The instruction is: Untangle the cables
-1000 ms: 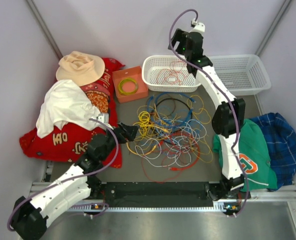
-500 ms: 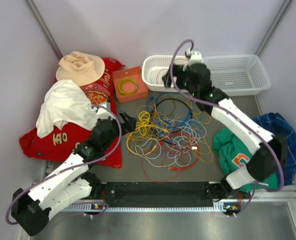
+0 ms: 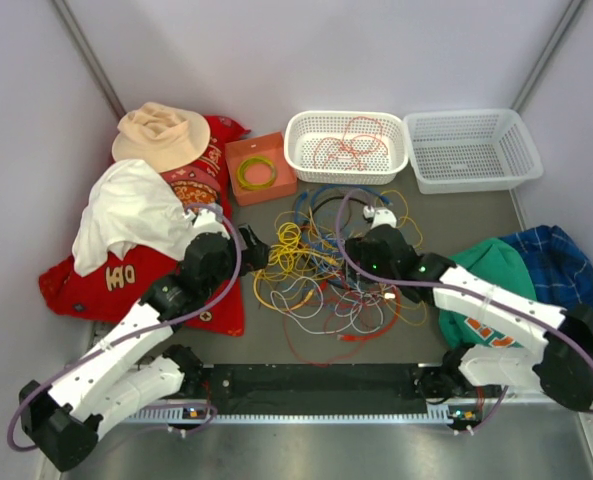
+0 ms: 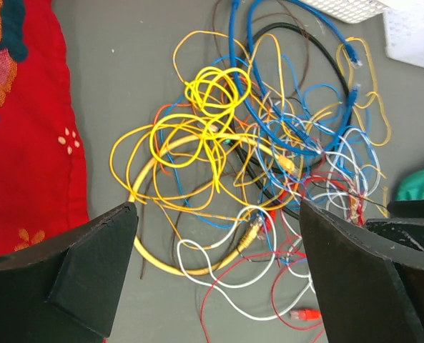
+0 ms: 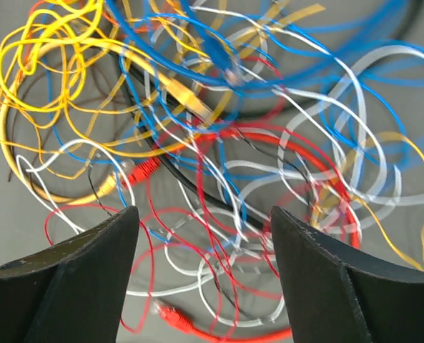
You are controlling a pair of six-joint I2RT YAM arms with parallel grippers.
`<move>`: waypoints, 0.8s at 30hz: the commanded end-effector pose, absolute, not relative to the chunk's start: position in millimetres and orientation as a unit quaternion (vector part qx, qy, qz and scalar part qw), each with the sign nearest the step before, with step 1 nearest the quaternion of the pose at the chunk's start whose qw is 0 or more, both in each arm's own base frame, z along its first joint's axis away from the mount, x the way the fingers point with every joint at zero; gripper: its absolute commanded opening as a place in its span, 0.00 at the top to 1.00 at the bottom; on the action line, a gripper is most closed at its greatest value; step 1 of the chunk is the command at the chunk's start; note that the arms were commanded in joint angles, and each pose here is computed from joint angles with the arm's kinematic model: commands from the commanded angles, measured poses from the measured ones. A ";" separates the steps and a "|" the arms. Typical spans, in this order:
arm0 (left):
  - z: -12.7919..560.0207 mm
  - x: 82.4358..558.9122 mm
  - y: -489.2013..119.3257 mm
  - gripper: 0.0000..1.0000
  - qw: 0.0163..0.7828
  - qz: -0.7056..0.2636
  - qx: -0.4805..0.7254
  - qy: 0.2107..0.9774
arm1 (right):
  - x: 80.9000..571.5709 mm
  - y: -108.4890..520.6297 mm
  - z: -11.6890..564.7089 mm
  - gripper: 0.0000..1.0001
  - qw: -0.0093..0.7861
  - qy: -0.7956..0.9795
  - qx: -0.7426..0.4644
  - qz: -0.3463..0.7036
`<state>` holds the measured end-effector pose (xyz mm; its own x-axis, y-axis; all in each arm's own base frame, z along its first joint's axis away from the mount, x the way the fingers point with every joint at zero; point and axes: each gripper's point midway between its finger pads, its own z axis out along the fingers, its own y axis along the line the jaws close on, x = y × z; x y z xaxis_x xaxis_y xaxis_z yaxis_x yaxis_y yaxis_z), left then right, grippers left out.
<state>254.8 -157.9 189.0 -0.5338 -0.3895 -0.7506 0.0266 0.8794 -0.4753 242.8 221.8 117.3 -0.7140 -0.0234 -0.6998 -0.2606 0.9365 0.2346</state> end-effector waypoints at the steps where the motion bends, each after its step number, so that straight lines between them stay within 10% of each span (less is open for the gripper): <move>1: 188.4 243.2 -157.5 0.01 0.469 -0.250 -0.115 0.839 | 238.1 199.0 125.7 0.24 0.387 0.911 -0.022 0.141; 6: 174.8 234.0 -152.4 0.01 0.454 -0.250 -0.132 0.845 | 220.4 189.7 87.3 0.08 0.328 0.938 -0.021 0.108; 17: 166.1 226.7 -154.7 0.01 0.439 -0.266 -0.141 0.847 | 193.4 239.8 37.9 0.05 0.248 0.954 -0.086 0.146; 20: 163.4 226.3 -155.7 0.01 0.435 -0.264 -0.139 0.849 | 189.3 241.2 22.7 0.29 0.227 0.961 -0.091 0.129; 24: 166.6 228.4 -156.5 0.02 0.440 -0.264 -0.135 0.848 | 196.2 243.2 33.0 0.86 0.242 0.958 -0.091 0.121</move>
